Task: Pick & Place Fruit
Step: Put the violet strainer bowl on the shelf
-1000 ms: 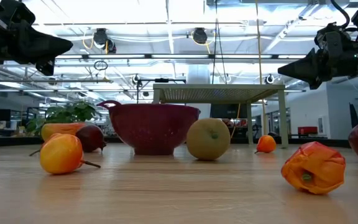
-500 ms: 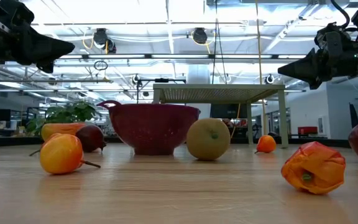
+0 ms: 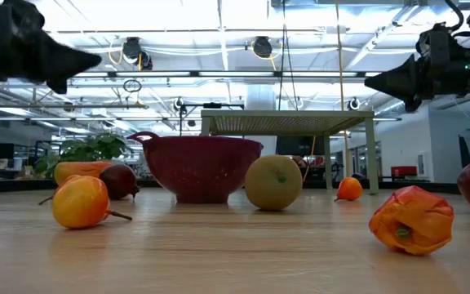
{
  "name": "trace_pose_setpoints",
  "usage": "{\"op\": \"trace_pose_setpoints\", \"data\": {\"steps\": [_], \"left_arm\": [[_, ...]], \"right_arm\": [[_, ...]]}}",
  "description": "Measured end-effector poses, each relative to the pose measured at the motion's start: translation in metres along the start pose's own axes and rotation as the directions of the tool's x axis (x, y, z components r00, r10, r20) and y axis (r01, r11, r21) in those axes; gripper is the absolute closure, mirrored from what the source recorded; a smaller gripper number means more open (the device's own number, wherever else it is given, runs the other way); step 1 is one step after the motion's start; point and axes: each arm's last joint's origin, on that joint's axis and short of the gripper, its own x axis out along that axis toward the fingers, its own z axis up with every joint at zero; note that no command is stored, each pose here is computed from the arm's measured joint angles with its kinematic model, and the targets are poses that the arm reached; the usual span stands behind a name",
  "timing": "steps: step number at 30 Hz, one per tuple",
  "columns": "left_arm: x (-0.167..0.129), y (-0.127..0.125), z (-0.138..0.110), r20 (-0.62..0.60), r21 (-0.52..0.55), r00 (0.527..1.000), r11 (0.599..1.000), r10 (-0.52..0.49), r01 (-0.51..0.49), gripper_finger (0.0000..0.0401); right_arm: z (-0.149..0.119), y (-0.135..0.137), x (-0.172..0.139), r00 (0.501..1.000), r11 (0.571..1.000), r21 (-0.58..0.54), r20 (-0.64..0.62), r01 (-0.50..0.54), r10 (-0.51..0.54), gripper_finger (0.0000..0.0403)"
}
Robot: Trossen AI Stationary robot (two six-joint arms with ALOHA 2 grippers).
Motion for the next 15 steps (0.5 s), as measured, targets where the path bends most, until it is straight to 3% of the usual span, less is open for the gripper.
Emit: {"op": "trace_pose_setpoints", "data": {"steps": [3,8,12,15], "left_arm": [[0.000,0.001,0.010,0.091,-0.075,0.996,0.997,0.016,-0.009,0.0380],[-0.002,0.000,0.030,0.170,-0.032,0.985,0.999,-0.034,0.040,0.0380],[0.002,0.000,0.052,0.150,-0.046,0.989,0.999,-0.014,0.021,0.0380],[0.011,-0.003,0.068,0.067,-0.015,0.998,1.000,-0.014,0.015,0.0380]], "right_arm": [[0.000,0.000,0.000,1.000,1.000,0.017,0.000,0.001,-0.001,0.0403],[0.000,0.000,0.000,1.000,1.000,0.018,-0.002,0.003,-0.003,0.0403],[0.000,0.000,0.000,1.000,1.000,0.018,-0.002,0.004,-0.004,0.0403],[0.000,0.000,0.000,1.000,1.000,0.018,-0.002,0.004,-0.004,0.0403]]}}
